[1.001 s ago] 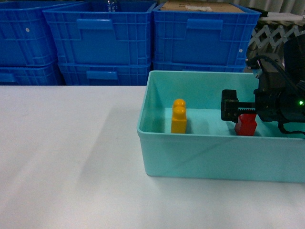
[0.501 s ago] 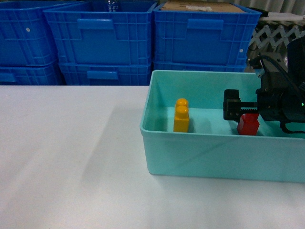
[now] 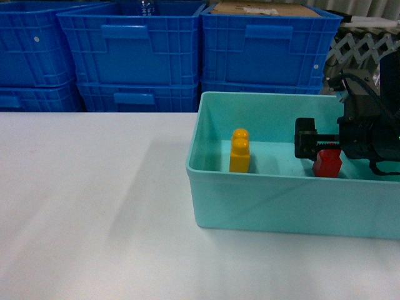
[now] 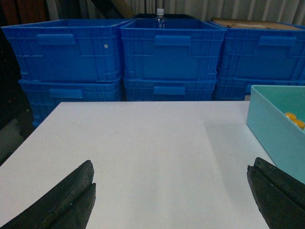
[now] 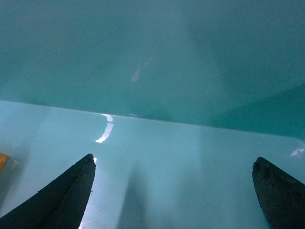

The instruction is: Pick red block from blue box to shelf

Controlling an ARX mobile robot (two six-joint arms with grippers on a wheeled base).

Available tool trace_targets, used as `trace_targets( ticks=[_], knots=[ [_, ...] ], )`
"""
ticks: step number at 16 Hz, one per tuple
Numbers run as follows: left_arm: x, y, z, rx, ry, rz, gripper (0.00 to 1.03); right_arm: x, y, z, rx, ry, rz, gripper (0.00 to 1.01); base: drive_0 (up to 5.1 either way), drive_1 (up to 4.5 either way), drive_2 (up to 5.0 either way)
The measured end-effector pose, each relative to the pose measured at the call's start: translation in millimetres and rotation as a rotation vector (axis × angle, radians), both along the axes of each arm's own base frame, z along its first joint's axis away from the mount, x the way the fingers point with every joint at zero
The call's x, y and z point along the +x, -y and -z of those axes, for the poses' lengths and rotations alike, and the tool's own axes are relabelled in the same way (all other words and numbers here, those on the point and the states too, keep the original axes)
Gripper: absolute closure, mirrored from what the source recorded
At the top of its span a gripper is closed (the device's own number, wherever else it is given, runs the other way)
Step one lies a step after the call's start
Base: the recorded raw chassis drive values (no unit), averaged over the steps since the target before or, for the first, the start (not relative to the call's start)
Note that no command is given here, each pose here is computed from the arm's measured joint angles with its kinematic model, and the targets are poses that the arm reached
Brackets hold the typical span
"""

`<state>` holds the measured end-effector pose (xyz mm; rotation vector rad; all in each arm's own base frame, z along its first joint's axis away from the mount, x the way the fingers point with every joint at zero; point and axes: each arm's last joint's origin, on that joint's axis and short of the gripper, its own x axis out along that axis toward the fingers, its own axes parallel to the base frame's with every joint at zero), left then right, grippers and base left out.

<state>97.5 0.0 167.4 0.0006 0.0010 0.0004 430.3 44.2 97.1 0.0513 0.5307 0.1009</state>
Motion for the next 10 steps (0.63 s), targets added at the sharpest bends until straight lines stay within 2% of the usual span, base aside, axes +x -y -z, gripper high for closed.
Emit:
trace_targets(
  ticks=[4, 5, 10],
  knots=[
    [0.0, 0.0, 0.0, 0.0, 0.0, 0.0, 0.05, -0.1, -1.6, 1.9, -0.001, -0.003, -0.004, 0.06, 0.0, 0.0, 0.0],
    [0.0, 0.0, 0.0, 0.0, 0.0, 0.0, 0.05, 0.0, -2.5, 2.4, -0.003, 0.0, -0.006, 0.12, 0.0, 0.0, 0.0],
    [0.0, 0.0, 0.0, 0.0, 0.0, 0.0, 0.05, -0.2, -5.0, 7.0, -0.007, -0.008, -0.015, 0.65, 0.0, 0.0, 0.0]
  ],
)
